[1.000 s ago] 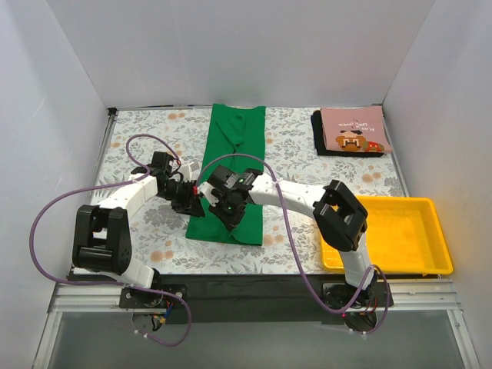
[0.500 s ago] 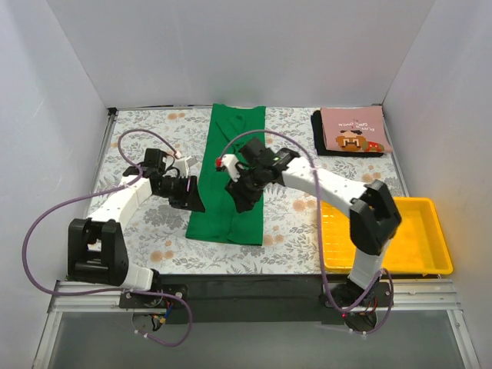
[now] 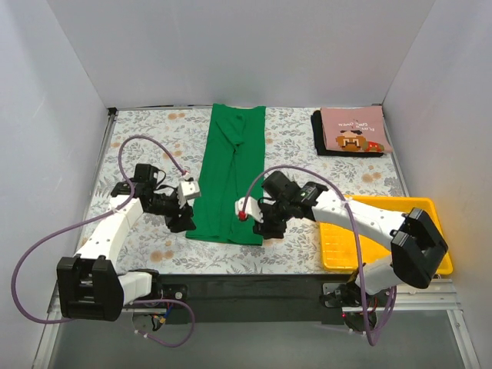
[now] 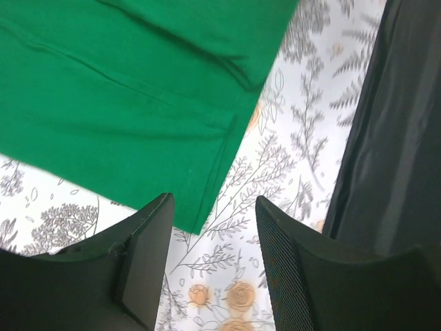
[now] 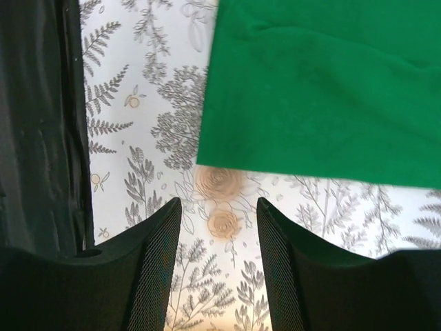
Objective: Fold and stack the t-shirts
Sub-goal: Fold the tshirt
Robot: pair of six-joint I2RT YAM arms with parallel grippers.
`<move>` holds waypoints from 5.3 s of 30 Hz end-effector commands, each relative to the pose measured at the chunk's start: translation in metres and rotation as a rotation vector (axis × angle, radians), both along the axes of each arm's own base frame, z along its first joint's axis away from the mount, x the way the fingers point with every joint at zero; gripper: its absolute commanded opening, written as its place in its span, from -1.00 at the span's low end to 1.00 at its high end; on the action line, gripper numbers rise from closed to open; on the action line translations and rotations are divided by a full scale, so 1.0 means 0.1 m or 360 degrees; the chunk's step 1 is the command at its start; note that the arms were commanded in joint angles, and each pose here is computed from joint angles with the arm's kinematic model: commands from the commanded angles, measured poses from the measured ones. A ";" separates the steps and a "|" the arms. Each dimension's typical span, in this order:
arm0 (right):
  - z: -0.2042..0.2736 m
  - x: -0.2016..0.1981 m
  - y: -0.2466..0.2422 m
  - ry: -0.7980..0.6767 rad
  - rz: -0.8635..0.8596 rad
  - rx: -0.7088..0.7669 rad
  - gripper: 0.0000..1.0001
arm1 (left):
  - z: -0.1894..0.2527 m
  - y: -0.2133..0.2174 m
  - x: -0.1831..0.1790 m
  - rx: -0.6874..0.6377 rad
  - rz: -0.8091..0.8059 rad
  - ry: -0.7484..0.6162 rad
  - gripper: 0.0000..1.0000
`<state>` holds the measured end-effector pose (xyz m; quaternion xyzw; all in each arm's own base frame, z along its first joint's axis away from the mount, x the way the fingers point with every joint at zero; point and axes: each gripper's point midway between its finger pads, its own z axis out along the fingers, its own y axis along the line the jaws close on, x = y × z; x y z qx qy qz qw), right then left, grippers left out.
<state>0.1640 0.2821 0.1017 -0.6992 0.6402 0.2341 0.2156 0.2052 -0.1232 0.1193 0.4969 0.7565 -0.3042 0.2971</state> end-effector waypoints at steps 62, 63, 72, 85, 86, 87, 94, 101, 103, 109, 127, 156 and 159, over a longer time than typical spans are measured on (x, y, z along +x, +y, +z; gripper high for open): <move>-0.25 0.49 0.33 0.0513 -0.0633 0.0091 -0.11 | -0.81 -0.71 -0.03 0.0292 -0.0365 -0.0546 -0.83; -0.25 0.49 0.33 0.0523 -0.0636 0.0096 -0.11 | -0.80 -0.72 -0.02 0.0286 -0.0364 -0.0550 -0.92; -0.30 0.49 0.33 0.0587 -0.0673 0.0085 -0.11 | -0.63 -0.77 -0.02 0.0215 -0.0359 -0.0591 -1.00; -0.34 0.53 0.34 0.0639 -0.0708 0.0078 -0.08 | -0.25 -0.97 -0.03 0.0069 -0.0367 -0.0603 -1.00; -0.34 0.53 0.34 0.0642 -0.0713 0.0076 -0.07 | -0.25 -0.98 -0.04 0.0064 -0.0379 -0.0603 -1.00; -0.35 0.53 0.34 0.0644 -0.0713 0.0074 -0.07 | -0.25 -0.98 -0.07 0.0066 -0.0390 -0.0592 -1.00; -0.35 0.53 0.33 0.0647 -0.0713 0.0077 -0.07 | -0.29 -0.99 -0.21 0.0058 -0.0471 -0.0597 -1.00; -0.36 0.52 0.34 0.0663 -0.0709 0.0074 -0.07 | -0.40 -0.97 -0.21 0.0101 -0.0466 -0.0558 -1.00; -0.36 0.52 0.34 0.0660 -0.0710 0.0075 -0.06 | -0.41 -0.99 -0.20 0.0098 -0.0450 -0.0544 -1.00; -0.38 0.49 0.33 0.0681 -0.0711 0.0069 -0.06 | -0.46 -1.06 -0.20 0.0083 -0.0438 -0.0521 -1.00; -0.10 0.61 0.19 0.0507 -0.0647 0.0137 0.04 | -0.49 -1.06 -0.38 0.0105 -0.0490 -0.0388 -0.36; -0.66 0.05 0.03 -0.0389 0.0154 -0.0115 0.27 | -0.72 -0.16 -0.28 0.0143 -0.0606 -0.0593 -0.03; -0.70 -0.01 0.07 -0.0371 0.0178 -0.0117 0.26 | -0.74 -0.18 -0.24 0.0136 -0.0615 -0.0617 -0.03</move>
